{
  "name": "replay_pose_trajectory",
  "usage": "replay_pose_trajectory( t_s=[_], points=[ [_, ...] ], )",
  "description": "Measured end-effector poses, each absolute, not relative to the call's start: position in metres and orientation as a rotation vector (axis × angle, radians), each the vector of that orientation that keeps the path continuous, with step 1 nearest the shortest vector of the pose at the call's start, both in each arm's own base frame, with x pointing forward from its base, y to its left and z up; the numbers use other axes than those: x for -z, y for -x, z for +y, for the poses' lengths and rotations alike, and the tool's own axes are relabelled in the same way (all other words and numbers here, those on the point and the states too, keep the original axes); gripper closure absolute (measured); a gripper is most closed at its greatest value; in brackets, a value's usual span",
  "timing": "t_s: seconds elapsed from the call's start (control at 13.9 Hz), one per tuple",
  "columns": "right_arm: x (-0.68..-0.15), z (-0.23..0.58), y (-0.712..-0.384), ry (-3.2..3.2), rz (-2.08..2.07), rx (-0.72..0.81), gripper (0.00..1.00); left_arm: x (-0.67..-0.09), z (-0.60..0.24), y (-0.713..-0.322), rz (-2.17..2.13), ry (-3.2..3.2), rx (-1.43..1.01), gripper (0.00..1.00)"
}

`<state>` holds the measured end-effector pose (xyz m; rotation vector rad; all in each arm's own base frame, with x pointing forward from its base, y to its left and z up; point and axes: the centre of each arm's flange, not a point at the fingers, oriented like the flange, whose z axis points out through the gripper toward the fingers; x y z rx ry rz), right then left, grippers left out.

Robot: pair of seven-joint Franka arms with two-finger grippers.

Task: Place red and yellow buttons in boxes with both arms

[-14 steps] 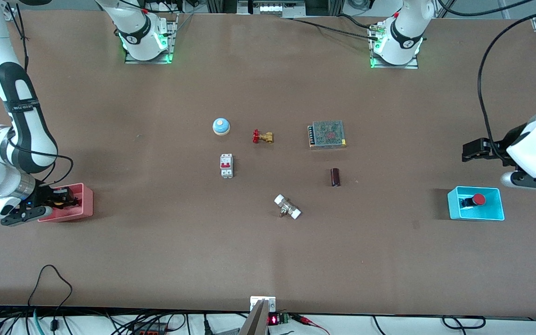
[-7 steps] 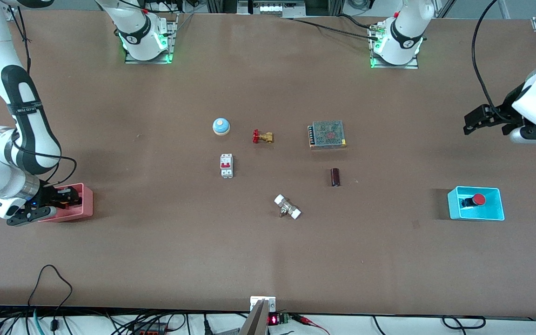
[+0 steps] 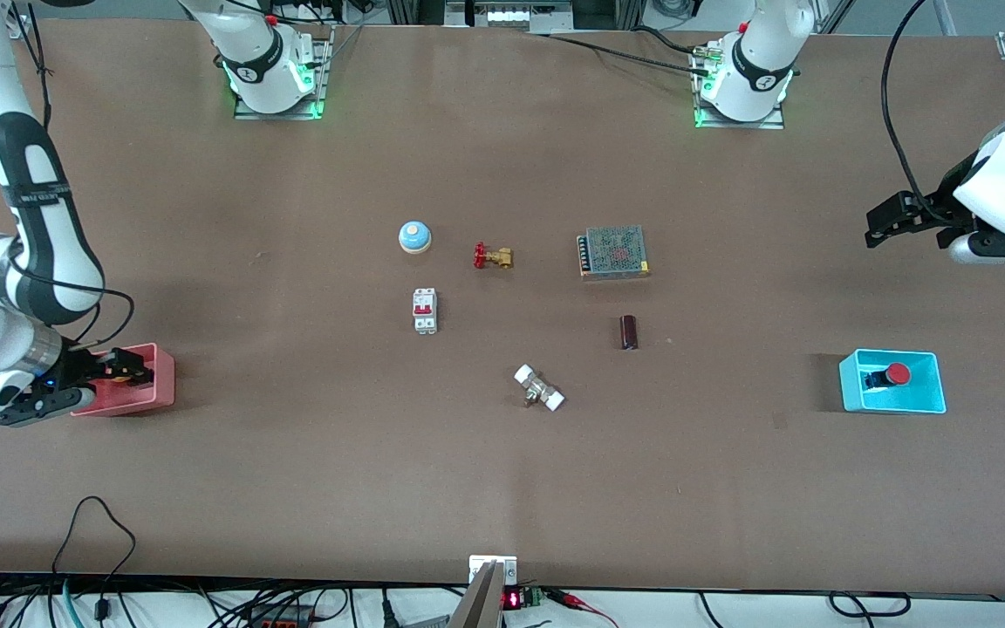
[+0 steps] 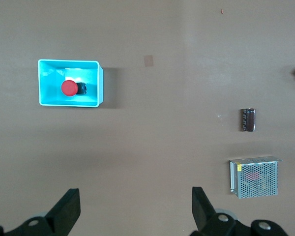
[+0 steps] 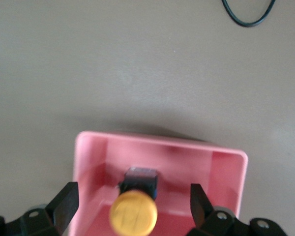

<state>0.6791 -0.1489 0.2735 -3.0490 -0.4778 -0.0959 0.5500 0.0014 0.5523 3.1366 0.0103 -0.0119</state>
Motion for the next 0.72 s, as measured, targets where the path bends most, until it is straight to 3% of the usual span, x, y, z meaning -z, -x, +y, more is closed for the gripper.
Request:
replay_pose_trajectory(
  t_s=[0.22,0.5,0.72],
  points=[
    [-0.366,-0.128,-0.667,3.040,-0.496,0.047,0.00,-0.553,0.000,-0.550,0.004,-3.140,0.009,0.00],
    [-0.498,-0.052,-0.633,3.094,-0.220,0.057,0.00,-0.553,-0.003,-0.550,-0.005,-3.140,0.011,0.00],
    [-0.551,-0.004,-0.602,3.127,-0.202,0.038,0.00,-0.553,-0.008,-0.549,-0.017,-3.141,0.019,0.00]
  ],
)
